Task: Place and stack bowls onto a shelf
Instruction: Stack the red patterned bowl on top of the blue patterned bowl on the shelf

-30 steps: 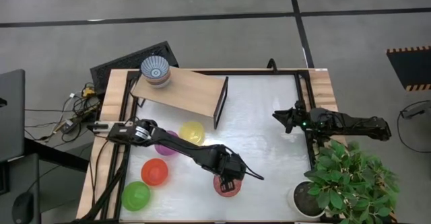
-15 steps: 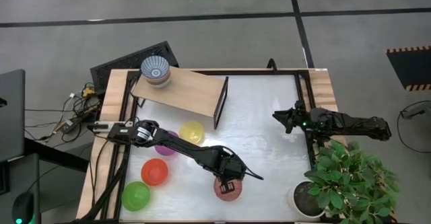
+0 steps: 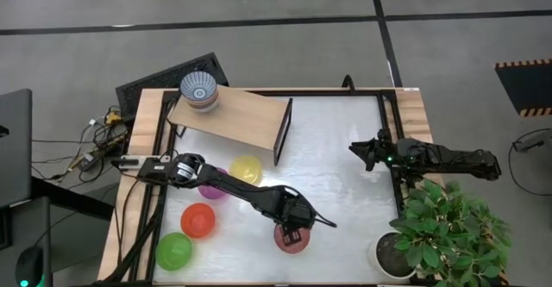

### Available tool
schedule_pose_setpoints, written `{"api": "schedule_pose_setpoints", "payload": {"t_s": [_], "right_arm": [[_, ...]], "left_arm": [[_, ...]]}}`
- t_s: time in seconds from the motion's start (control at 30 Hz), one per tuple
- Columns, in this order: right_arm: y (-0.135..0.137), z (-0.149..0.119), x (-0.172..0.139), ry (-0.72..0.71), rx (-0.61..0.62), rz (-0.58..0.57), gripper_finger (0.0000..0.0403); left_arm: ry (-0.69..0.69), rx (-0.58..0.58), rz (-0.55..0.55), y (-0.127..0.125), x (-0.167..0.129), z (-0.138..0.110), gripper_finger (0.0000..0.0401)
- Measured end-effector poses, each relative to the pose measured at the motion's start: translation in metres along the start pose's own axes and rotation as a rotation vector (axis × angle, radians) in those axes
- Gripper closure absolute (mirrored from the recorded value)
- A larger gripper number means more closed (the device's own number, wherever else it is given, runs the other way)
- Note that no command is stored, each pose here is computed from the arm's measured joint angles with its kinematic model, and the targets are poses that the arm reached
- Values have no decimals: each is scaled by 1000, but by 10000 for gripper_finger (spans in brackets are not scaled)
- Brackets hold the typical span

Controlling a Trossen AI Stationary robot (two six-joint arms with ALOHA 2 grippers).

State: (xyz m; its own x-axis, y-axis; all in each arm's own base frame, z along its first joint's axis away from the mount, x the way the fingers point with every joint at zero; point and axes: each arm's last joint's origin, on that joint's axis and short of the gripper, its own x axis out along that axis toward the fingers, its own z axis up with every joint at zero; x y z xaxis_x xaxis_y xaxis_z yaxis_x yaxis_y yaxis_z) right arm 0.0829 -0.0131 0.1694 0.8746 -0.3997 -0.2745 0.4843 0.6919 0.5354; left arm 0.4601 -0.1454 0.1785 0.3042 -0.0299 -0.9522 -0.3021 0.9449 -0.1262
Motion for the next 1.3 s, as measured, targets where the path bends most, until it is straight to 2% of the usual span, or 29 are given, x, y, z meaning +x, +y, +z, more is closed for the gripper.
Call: {"api": "schedule_pose_setpoints", "payload": {"t_s": [0.1,0.23,0.43,0.67,0.8,0.97,1.17,1.3], "right_arm": [[0,0,0,0,0,0,239],[0,0,0,0,0,0,239],[0,0,0,0,0,0,239],[0,0,0,0,0,0,239],[0,0,0,0,1,0,239],[0,0,0,0,1,0,239],[0,0,0,0,1,0,239],[0,0,0,0,1,-1,239]], "left_arm": [[4,-21,2,0,0,0,196],[25,-26,-8,-1,-6,1,212],[32,26,58,2,-18,3,236],[38,73,54,2,-12,2,252],[38,50,62,6,-11,5,291],[55,50,48,11,-10,7,385],[73,12,28,13,-10,7,396],[90,-13,3,17,-25,15,398]]}}
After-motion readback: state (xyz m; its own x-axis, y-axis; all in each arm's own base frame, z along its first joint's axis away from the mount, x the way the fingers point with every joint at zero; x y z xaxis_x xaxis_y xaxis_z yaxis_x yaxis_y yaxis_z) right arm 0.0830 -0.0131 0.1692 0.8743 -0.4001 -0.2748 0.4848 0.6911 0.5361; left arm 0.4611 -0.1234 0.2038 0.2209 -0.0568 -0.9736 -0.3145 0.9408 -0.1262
